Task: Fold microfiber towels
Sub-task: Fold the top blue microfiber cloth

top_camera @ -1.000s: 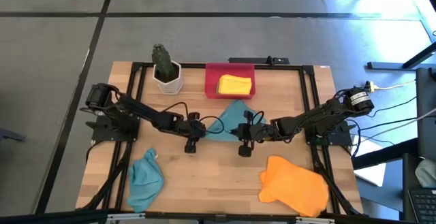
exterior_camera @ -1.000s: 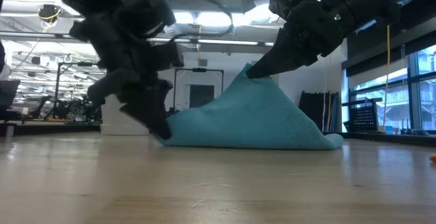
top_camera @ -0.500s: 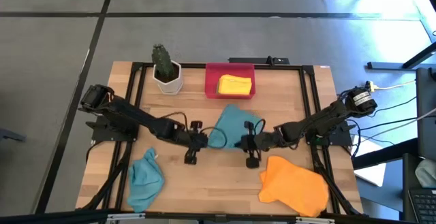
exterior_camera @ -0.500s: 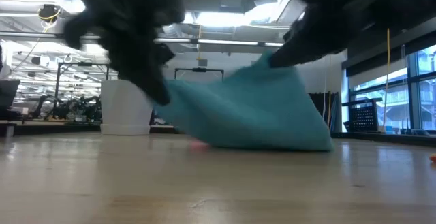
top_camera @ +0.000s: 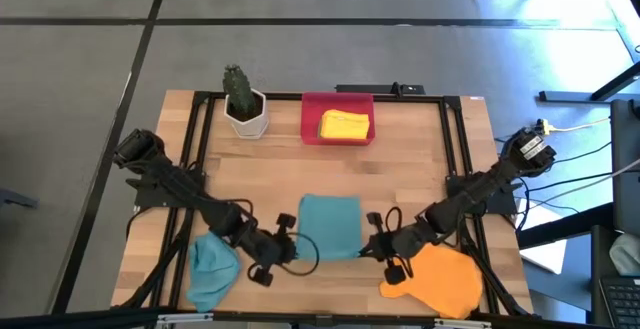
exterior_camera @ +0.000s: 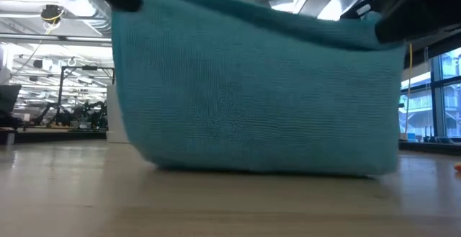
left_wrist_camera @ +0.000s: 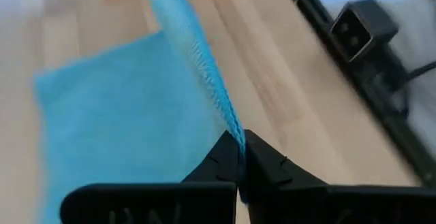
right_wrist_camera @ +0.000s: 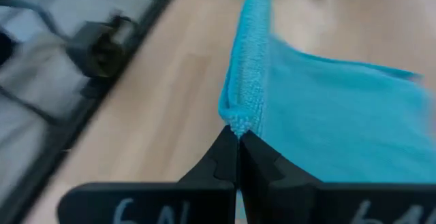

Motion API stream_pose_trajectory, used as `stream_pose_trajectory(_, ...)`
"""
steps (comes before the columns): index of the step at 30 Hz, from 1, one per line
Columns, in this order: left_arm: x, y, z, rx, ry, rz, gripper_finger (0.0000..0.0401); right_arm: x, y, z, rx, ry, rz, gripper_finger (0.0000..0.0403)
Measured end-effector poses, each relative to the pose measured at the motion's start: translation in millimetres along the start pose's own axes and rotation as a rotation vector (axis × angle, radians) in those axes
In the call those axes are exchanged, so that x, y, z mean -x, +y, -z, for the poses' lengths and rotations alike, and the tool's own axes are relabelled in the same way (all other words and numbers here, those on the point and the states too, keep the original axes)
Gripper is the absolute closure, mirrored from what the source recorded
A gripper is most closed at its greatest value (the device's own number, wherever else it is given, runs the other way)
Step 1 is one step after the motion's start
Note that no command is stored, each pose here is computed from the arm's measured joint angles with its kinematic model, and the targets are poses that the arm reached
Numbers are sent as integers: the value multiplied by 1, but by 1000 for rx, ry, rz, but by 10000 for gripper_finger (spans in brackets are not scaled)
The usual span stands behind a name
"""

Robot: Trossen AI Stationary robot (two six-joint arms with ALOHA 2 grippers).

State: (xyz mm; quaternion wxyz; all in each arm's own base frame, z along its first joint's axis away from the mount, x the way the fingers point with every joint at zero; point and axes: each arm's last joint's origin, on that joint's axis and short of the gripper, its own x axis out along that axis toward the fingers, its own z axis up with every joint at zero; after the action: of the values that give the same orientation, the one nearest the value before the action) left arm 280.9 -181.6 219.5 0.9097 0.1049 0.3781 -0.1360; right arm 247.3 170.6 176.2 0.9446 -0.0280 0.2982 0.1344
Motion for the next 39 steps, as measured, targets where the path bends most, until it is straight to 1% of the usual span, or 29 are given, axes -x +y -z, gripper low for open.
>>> stream_pose_trajectory(2,0,3,2,-94,22,-57,400,0,-3,4,9,21,92,399)
stream_pose_trajectory(3,-1,8,3,-119,38,-87,400,1,-5,6,2,35,140,399)
stream_pose_trajectory(5,-3,20,4,-123,65,-122,400,1,-12,9,-23,58,235,399)
stream_pose_trajectory(8,-7,46,8,-81,126,-165,400,0,-25,12,-79,74,351,399)
stream_pose_trajectory(10,-9,64,10,-45,155,-183,400,-1,-33,13,-110,85,399,398)
stream_pose_trajectory(16,-16,111,24,70,186,-129,400,-5,-58,15,-230,114,486,396)
stream_pose_trajectory(20,-24,130,44,142,186,-117,399,-14,-71,21,-271,142,536,395)
stream_pose_trajectory(25,-31,139,69,206,170,-110,400,-30,-84,32,-307,186,549,394)
stream_pose_trajectory(29,-34,141,78,218,162,-111,384,-41,-92,41,-335,200,574,385)
stream_pose_trajectory(35,-34,141,77,191,136,-118,339,-40,-102,40,-344,196,620,338)
stream_pose_trajectory(39,-32,142,77,182,152,-188,316,-32,-107,31,-344,171,626,303)
